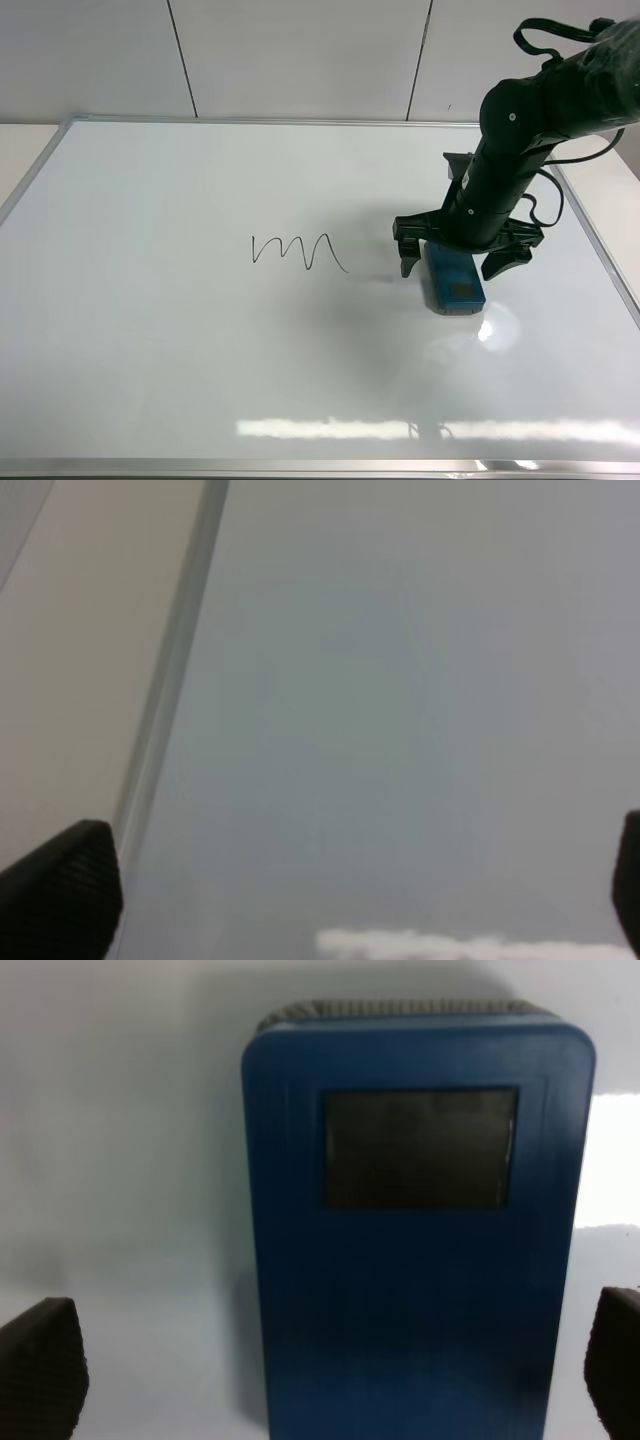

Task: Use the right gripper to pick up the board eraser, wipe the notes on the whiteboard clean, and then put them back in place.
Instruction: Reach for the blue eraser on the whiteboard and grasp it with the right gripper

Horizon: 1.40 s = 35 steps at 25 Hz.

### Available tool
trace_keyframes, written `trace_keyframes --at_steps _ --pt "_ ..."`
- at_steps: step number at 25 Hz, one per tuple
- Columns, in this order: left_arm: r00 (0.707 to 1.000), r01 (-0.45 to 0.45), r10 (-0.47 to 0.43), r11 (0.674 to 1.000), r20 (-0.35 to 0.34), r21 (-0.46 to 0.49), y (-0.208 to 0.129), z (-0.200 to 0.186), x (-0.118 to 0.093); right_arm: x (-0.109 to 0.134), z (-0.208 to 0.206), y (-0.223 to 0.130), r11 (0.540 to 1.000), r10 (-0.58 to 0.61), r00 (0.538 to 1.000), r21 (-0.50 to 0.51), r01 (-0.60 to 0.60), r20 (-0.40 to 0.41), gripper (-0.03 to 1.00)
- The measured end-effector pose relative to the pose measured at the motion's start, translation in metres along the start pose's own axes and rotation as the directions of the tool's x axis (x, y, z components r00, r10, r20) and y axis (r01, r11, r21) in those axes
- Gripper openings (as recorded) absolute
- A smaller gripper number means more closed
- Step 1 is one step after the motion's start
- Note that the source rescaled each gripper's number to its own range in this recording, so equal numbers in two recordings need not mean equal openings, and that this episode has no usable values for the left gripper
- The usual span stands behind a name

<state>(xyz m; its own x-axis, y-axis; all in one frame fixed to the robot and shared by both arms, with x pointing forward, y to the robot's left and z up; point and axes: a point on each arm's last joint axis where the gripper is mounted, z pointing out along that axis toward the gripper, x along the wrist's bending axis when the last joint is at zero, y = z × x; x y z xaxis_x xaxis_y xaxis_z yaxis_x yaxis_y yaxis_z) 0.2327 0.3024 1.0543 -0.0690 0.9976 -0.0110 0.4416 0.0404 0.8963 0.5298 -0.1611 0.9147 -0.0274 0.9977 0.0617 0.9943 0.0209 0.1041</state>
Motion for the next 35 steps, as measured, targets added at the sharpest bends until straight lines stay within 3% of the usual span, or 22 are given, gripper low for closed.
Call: trace_keyframes --at_steps 14,16,17,19,20,35 --pt "1.000 0.000 0.000 1.000 0.000 0.000 0.0000 0.0000 0.0000 -0.0013 0.0000 0.0005 1.000 0.023 1.000 -0.006 -0.023 0.013 0.97" --pt "1.000 0.000 0.000 1.000 0.000 0.000 0.0000 0.0000 0.0000 -0.0013 0.0000 0.0005 1.000 0.027 1.000 -0.006 -0.027 0.013 0.78" --pt "1.000 0.000 0.000 1.000 0.000 0.000 0.0000 0.0000 0.0000 -0.0013 0.0006 0.0005 0.999 0.033 0.999 -0.005 -0.033 0.014 0.59" --pt "1.000 0.000 0.000 1.000 0.000 0.000 0.0000 0.0000 0.0000 -0.0014 0.0034 0.0002 0.998 0.055 0.998 0.004 -0.055 0.019 0.10" --pt "1.000 0.000 0.000 1.000 0.000 0.000 0.0000 0.0000 0.0000 -0.0015 0.0055 0.0001 0.998 0.068 0.997 0.010 -0.068 0.022 0.00" --pt "1.000 -0.001 0.001 1.000 0.000 0.000 0.0000 0.0000 0.0000 -0.0011 0.0070 0.0012 0.998 0.054 0.998 0.031 -0.055 0.032 0.00"
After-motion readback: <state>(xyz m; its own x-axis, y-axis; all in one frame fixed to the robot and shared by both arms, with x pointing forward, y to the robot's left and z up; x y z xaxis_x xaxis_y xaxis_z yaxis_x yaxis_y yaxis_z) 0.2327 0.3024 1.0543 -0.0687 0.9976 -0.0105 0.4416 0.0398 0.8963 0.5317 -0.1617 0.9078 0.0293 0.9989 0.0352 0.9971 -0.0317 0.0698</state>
